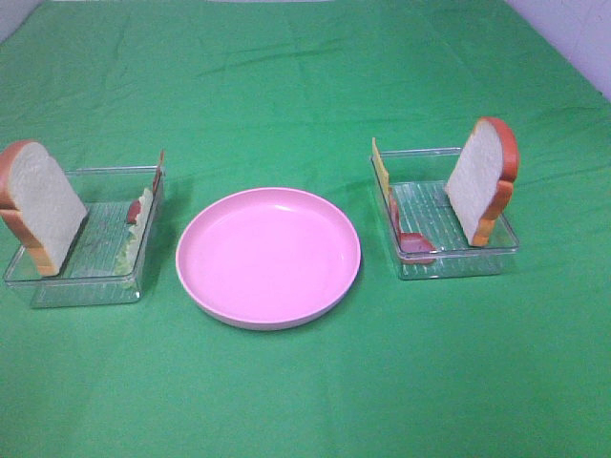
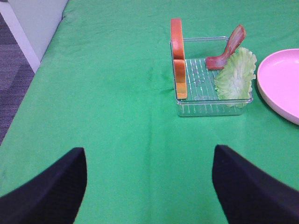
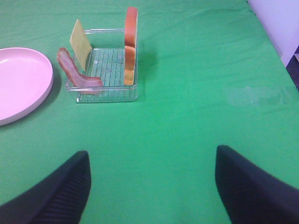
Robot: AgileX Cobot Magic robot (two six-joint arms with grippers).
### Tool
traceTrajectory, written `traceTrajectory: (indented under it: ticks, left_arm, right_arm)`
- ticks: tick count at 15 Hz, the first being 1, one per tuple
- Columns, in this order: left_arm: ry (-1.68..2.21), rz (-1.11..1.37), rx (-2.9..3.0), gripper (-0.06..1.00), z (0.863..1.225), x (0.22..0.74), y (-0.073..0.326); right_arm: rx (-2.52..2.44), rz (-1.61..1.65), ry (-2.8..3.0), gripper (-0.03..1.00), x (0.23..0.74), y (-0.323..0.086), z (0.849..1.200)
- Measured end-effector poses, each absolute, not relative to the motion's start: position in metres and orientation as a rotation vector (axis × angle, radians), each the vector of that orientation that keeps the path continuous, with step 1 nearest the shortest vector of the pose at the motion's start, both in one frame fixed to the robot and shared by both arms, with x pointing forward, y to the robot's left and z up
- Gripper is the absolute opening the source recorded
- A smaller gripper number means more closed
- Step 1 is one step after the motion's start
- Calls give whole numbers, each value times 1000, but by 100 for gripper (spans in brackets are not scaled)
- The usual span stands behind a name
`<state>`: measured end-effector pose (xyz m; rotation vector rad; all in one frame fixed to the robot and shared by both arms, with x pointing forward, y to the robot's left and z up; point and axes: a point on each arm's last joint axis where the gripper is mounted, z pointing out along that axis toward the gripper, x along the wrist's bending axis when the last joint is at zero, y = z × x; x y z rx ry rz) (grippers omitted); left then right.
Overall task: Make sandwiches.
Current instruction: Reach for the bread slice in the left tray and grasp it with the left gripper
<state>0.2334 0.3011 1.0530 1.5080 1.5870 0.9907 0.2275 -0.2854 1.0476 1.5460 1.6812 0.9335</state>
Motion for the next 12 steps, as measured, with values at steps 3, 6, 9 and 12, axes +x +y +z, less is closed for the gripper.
traceTrajectory:
  ticks: [3,6,9,12]
  left_arm:
    - [1563,1012,1486,71,1062,232,301]
    - [1541,1022,1464,71,1081,244,301]
    - [1630,941,1548,71,1105,279,303]
    - [1716,832,1624,71,1120,320,304]
  right_arm:
    - [1546,934,1681,70,228,-285,1048]
    - [1546,934,1681,70,228,-285,1048]
    - [1546,934,1681,70,228,-285,1048]
    - [1546,934,1681,70,228,-285,1048]
